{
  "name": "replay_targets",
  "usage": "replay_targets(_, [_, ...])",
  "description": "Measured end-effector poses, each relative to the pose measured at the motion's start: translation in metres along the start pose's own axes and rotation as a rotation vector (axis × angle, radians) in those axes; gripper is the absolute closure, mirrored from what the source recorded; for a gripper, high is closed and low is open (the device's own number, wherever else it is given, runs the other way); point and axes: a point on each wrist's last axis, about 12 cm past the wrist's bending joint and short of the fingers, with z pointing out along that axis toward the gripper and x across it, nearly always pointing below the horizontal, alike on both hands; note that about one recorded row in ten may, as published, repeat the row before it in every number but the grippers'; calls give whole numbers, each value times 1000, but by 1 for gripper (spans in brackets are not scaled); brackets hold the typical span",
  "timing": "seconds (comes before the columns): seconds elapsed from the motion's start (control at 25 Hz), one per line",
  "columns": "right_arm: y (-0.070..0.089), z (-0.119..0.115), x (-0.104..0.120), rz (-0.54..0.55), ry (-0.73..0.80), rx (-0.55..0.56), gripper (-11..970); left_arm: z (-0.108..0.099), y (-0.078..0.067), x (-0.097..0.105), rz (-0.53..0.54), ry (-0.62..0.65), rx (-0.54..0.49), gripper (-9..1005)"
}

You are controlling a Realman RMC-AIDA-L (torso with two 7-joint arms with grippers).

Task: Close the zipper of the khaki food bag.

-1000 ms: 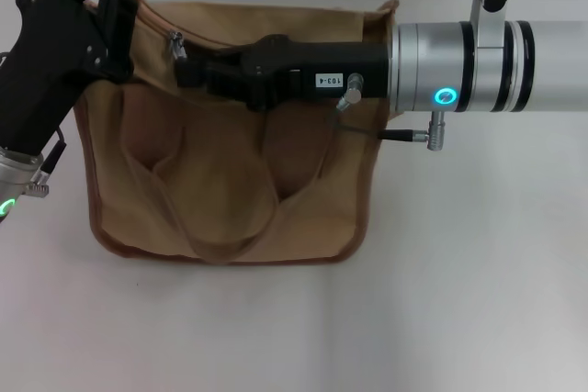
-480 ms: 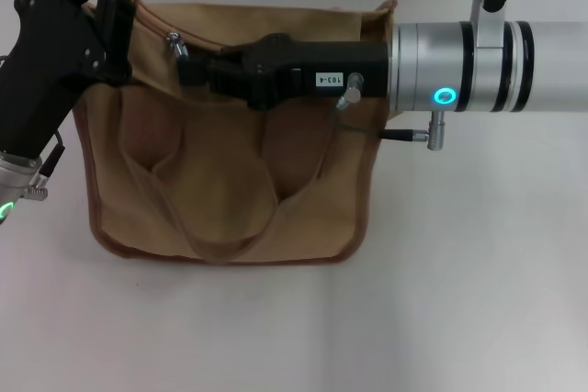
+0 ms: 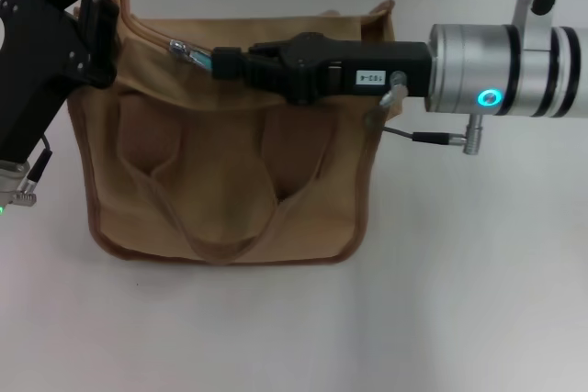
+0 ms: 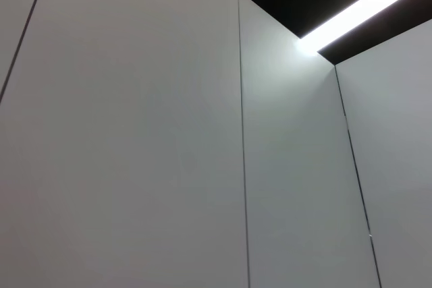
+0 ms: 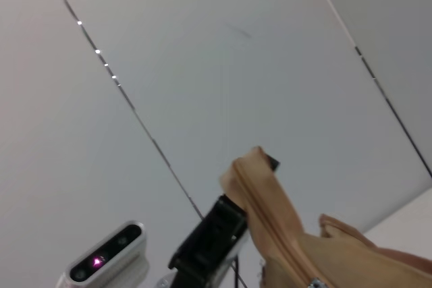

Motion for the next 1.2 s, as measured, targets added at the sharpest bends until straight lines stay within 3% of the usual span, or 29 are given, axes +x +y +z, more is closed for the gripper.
replay_targets(0.56, [-9, -23, 5, 35, 22, 69, 956, -8, 4, -3, 18, 2, -42, 945])
replay_targets(1.2, [-15, -77, 18, 95, -58, 160, 957, -20, 17, -6, 59, 13, -168, 944])
